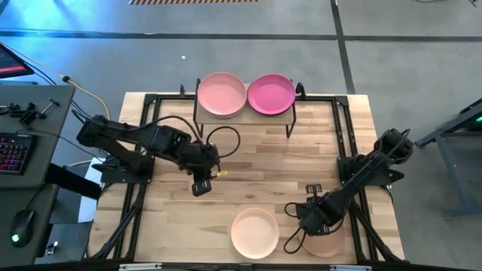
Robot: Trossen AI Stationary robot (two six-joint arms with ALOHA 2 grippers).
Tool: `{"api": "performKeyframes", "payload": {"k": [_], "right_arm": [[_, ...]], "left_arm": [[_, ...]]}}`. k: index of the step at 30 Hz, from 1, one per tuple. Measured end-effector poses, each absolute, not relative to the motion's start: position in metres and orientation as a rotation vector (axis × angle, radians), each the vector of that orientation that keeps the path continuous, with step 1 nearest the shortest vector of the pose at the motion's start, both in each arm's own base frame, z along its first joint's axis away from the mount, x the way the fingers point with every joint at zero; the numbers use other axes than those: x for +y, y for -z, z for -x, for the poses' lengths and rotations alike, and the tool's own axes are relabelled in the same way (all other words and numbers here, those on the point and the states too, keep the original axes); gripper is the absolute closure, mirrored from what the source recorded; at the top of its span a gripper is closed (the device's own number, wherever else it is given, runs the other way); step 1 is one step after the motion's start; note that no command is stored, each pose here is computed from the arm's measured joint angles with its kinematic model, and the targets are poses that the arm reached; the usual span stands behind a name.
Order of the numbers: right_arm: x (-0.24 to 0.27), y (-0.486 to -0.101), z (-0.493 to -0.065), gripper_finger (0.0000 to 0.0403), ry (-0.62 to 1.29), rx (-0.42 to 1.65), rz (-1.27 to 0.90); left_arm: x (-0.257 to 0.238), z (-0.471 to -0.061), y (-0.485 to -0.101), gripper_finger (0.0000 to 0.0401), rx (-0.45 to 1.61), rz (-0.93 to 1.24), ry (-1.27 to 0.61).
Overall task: Place and stack plates onto a shelf
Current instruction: Stack the brown plate on top of the pink plate on the shelf
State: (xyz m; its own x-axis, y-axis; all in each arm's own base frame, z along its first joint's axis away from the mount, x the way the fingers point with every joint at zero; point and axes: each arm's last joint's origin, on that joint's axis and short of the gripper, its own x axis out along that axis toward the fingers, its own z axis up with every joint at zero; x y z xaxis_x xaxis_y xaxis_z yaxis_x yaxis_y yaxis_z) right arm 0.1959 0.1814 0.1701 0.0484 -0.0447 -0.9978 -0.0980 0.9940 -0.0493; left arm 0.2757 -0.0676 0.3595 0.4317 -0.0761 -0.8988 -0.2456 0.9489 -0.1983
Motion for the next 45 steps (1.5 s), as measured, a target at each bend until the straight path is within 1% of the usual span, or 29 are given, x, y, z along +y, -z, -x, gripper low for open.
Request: {"api": "performKeyframes", "payload": {"k": [8,19,23,29,35,41,45], "right_arm": [[0.177,-0.156,-0.191,0.0304,-0.037,1.522,0.113],[0.172,-0.148,-0.188,0.0305,-0.013,1.534,0.098],[0.17,-0.148,-0.189,0.0325,0.043,1.546,0.023],[0.167,-0.148,-0.191,0.0394,0.077,1.588,-0.077],[0.164,-0.148,-0.195,0.04,0.152,1.603,-0.189],[0.162,-0.148,-0.198,0.0402,0.135,1.637,-0.263],[0.156,-0.157,-0.199,0.0402,0.154,1.632,-0.347]], "left_arm": [[-0.067,-0.276,-0.359,0.0304,1.12,0.315,-0.118],[-0.066,-0.276,-0.36,0.0304,1.109,0.289,-0.14],[-0.065,-0.276,-0.36,0.0304,1.098,0.271,-0.165],[-0.064,-0.277,-0.36,0.0304,1.078,0.236,-0.207],[-0.061,-0.277,-0.36,0.0304,1.079,0.197,-0.196],[-0.056,-0.278,-0.36,0.0304,1.081,0.174,-0.193],[-0.052,-0.279,-0.36,0.0304,1.083,0.154,-0.19]]}}
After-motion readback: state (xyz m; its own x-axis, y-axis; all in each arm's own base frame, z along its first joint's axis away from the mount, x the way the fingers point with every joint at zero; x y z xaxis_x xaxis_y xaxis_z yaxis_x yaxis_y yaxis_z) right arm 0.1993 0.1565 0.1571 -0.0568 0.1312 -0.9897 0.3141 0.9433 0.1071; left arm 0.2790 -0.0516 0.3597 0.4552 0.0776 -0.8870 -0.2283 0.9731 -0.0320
